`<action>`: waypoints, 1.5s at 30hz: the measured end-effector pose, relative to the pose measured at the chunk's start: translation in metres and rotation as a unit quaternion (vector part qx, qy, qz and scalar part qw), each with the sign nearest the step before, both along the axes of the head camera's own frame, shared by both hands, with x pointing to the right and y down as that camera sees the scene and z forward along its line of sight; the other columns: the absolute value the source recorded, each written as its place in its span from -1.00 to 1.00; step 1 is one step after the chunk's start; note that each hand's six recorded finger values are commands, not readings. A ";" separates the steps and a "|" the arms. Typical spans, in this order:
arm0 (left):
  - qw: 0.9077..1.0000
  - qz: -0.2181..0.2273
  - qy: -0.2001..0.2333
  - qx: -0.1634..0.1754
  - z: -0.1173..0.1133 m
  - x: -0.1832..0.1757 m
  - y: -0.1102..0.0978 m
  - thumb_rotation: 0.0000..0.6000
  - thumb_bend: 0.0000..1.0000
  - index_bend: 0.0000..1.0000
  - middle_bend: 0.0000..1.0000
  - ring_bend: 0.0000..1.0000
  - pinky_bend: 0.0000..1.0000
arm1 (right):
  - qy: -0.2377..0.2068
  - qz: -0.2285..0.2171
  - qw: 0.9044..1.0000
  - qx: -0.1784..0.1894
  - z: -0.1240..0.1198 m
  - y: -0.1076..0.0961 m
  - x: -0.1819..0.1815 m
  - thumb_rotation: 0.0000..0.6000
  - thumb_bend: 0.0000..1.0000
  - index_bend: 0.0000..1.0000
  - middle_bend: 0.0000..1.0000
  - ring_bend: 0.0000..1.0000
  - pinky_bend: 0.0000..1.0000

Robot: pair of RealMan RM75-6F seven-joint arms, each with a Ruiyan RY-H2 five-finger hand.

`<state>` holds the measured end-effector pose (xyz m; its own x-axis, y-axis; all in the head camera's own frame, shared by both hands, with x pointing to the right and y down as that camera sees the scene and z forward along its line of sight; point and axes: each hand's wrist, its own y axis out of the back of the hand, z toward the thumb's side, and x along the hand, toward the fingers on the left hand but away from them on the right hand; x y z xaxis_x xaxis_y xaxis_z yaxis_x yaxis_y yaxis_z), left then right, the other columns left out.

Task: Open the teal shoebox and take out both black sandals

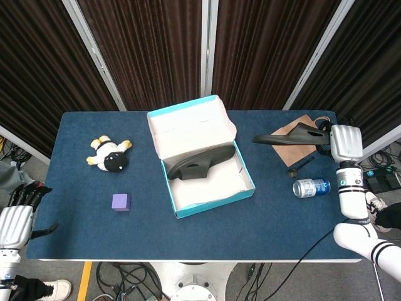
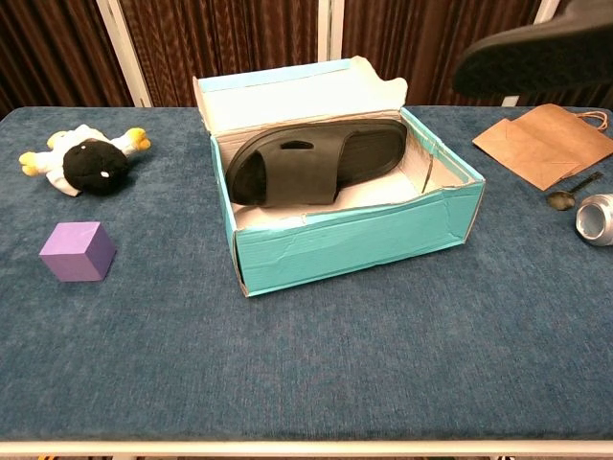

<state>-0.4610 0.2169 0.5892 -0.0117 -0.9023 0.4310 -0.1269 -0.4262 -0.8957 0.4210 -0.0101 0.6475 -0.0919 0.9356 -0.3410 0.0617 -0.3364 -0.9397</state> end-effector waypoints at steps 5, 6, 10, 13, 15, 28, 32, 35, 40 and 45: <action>1.000 0.004 0.001 0.002 -0.003 0.003 0.001 1.00 -1.00 -0.61 -0.67 -0.86 -0.91 | -0.021 0.027 0.998 -0.046 0.043 0.007 -0.003 1.00 -0.27 -0.12 -0.25 -0.56 -0.82; 1.000 0.004 0.000 0.002 -0.003 0.003 0.001 1.00 -1.00 -0.61 -0.67 -0.86 -0.91 | -0.025 0.027 0.998 -0.058 0.049 0.008 -0.007 1.00 -0.41 -0.48 -0.48 -0.77 -0.91; 1.000 0.004 -0.002 0.002 -0.005 0.003 0.001 1.00 -1.00 -0.61 -0.67 -0.86 -0.90 | -0.029 0.010 0.992 -0.119 0.072 0.014 -0.020 1.00 -0.90 -1.00 -0.97 -1.00 -1.00; 1.000 0.003 -0.002 0.005 -0.006 0.003 0.002 1.00 -1.00 -0.61 -0.67 -0.86 -0.91 | -0.023 -0.008 0.988 -0.155 0.076 0.017 -0.027 1.00 -1.00 -1.00 -1.00 -1.00 -1.00; 1.000 0.003 -0.002 0.005 -0.006 0.003 0.002 1.00 -1.00 -0.61 -0.67 -0.86 -0.91 | -0.024 -0.018 0.986 -0.164 0.070 0.017 -0.030 1.00 -1.00 -1.00 -1.00 -1.00 -1.00; 1.000 0.003 0.000 0.008 -0.006 0.001 0.004 1.00 -1.00 -0.61 -0.67 -0.86 -0.91 | -0.042 -0.105 0.983 -0.142 -0.007 0.013 -0.069 1.00 -1.00 -0.98 -0.68 -0.98 -0.98; 1.000 0.000 0.001 0.009 -0.006 0.000 0.004 1.00 -1.00 -0.61 -0.67 -0.86 -0.91 | -0.064 -0.166 0.976 -0.126 -0.015 0.009 -0.108 1.00 -0.95 -0.83 -0.57 -0.90 -0.89; 1.000 -0.003 -0.001 0.007 -0.005 -0.003 0.005 1.00 -1.00 -0.61 -0.67 -0.86 -0.90 | -0.076 -0.210 0.965 -0.133 -0.007 0.006 -0.148 1.00 -0.90 -0.79 -0.56 -0.88 -0.84; 1.000 -0.010 -0.005 0.008 -0.005 -0.008 0.005 1.00 -1.00 -0.61 -0.67 -0.86 -0.91 | -0.087 -0.267 0.948 -0.147 0.017 0.008 -0.214 1.00 -0.90 -0.74 -0.53 -0.86 -0.80; 1.000 -0.013 -0.006 0.005 -0.003 -0.010 0.005 1.00 -1.00 -0.61 -0.67 -0.86 -0.91 | -0.085 -0.309 0.935 -0.152 0.046 0.016 -0.274 1.00 -0.90 -0.72 -0.53 -0.86 -0.79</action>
<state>-0.4711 0.2214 0.5862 -0.0395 -0.9055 0.4225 -0.1264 -0.4149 -0.9011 0.1465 0.0054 0.6936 0.5136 0.6497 -0.5604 -0.0930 -0.6071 -0.7891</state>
